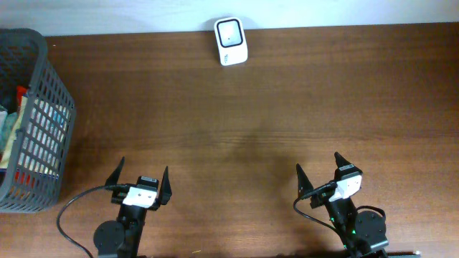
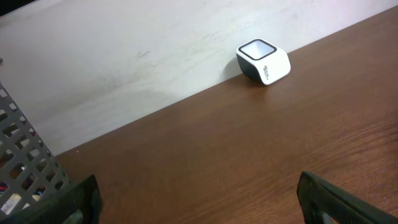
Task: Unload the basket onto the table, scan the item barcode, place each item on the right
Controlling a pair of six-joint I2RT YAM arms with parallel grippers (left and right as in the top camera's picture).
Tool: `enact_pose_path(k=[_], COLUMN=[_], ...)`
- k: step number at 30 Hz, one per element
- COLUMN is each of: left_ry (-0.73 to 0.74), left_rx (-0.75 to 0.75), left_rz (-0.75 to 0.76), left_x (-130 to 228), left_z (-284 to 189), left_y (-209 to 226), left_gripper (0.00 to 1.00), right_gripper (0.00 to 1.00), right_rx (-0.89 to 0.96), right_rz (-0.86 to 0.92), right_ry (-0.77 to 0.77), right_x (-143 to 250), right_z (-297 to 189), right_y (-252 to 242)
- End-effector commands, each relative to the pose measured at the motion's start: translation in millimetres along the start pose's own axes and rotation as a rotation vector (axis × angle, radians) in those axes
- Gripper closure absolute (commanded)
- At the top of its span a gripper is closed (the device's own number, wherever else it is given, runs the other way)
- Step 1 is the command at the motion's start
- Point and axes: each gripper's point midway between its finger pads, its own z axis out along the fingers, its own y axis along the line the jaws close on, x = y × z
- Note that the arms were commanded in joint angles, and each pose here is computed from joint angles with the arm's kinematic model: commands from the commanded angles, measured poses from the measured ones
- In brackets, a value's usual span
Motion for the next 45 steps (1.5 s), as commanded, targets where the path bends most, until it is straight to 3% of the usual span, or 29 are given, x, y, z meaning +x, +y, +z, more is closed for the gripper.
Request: enact_pose_path(k=[1, 11, 15, 22, 32, 38, 41, 45], left_ry=[0.004, 0.0, -0.031, 0.056, 0.443, 0.758, 0.78, 0.693], left_rx=[-0.006, -0.018, 0.022, 0.056, 0.316, 0.481, 0.488, 0.454], left_rz=[-0.014, -0.013, -0.021, -0.026, -0.139, -0.248, -0.254, -0.228], left_x=[2, 0, -17, -68, -135, -145, -152, -164], left_z=[0, 0, -4, 3, 70, 109, 125, 143], left_y=[1, 3, 0, 21, 40, 42, 48, 56], left_gripper=[0.01, 0.01, 0.01, 0.01, 0.01, 0.01, 0.01, 0.01], right_gripper=[0.01, 0.01, 0.01, 0.02, 0.01, 0.01, 0.01, 0.01], right_rx=[-0.004, -0.004, -0.004, -0.004, -0.004, -0.004, -0.004, -0.004], right_rz=[0.012, 0.012, 0.012, 0.012, 0.012, 0.012, 0.012, 0.012], right_ry=[0.003, 0.003, 0.003, 0.003, 0.003, 0.003, 0.003, 0.003], right_x=[2, 2, 2, 2, 2, 2, 2, 2], right_z=[0, 0, 0, 0, 0, 0, 0, 0], right_y=[0, 0, 0, 0, 0, 0, 0, 0])
